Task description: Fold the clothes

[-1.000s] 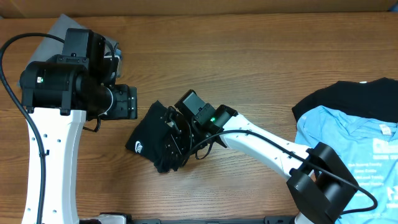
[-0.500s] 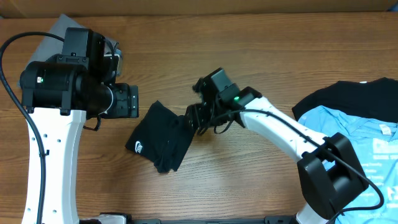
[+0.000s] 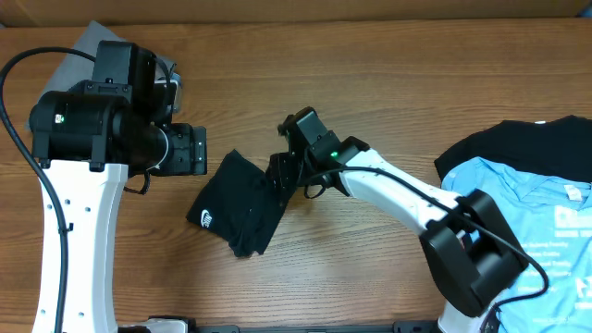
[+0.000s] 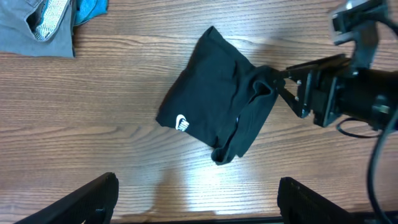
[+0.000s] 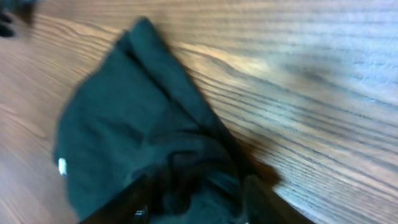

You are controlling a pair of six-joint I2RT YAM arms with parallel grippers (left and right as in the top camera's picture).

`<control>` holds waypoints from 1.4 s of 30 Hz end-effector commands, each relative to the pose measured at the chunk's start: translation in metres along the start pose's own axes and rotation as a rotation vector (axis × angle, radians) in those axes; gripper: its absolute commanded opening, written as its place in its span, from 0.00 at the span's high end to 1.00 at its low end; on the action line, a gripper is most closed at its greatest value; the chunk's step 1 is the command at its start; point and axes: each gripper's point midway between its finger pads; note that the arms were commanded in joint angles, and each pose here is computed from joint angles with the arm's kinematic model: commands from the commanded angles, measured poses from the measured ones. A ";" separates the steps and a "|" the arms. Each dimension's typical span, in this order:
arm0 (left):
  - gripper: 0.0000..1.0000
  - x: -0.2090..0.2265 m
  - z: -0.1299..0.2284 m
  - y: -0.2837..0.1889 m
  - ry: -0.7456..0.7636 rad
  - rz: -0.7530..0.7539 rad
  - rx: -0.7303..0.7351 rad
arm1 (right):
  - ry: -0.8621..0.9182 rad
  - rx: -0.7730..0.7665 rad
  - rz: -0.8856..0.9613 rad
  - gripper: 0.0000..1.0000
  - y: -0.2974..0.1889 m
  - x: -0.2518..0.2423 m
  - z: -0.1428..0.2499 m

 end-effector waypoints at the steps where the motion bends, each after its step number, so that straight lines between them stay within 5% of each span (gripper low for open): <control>1: 0.16 0.001 -0.003 -0.003 0.021 -0.007 -0.016 | 0.011 0.019 -0.014 0.67 0.005 0.004 0.004; 4: 0.16 0.002 -0.003 -0.003 0.021 -0.011 -0.015 | 0.006 0.019 -0.004 0.95 0.003 0.001 0.004; 13: 0.13 0.007 -0.001 -0.001 0.021 -0.041 -0.004 | 0.102 0.015 0.085 0.96 -0.026 -0.049 -0.014; 14: 0.13 0.007 -0.001 0.000 0.021 -0.040 -0.001 | 0.116 0.024 0.096 0.93 -0.028 -0.054 -0.013; 17: 0.12 0.007 0.001 0.003 0.021 -0.040 0.009 | 0.134 0.043 0.117 0.60 -0.031 -0.064 -0.011; 29: 0.15 0.013 0.017 0.029 0.012 -0.058 0.101 | 0.008 0.268 -0.177 0.60 -0.044 0.008 0.042; 42: 0.14 0.045 0.004 0.053 -0.124 0.026 0.049 | -0.086 0.297 0.038 0.44 -0.006 0.038 0.111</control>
Point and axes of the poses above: each gripper's point midway between its finger pads, its own y axis out along the fingers, its own x axis along the line the jaws close on, z = x × y, and after that the axes turned 7 degrees about y, right-handed
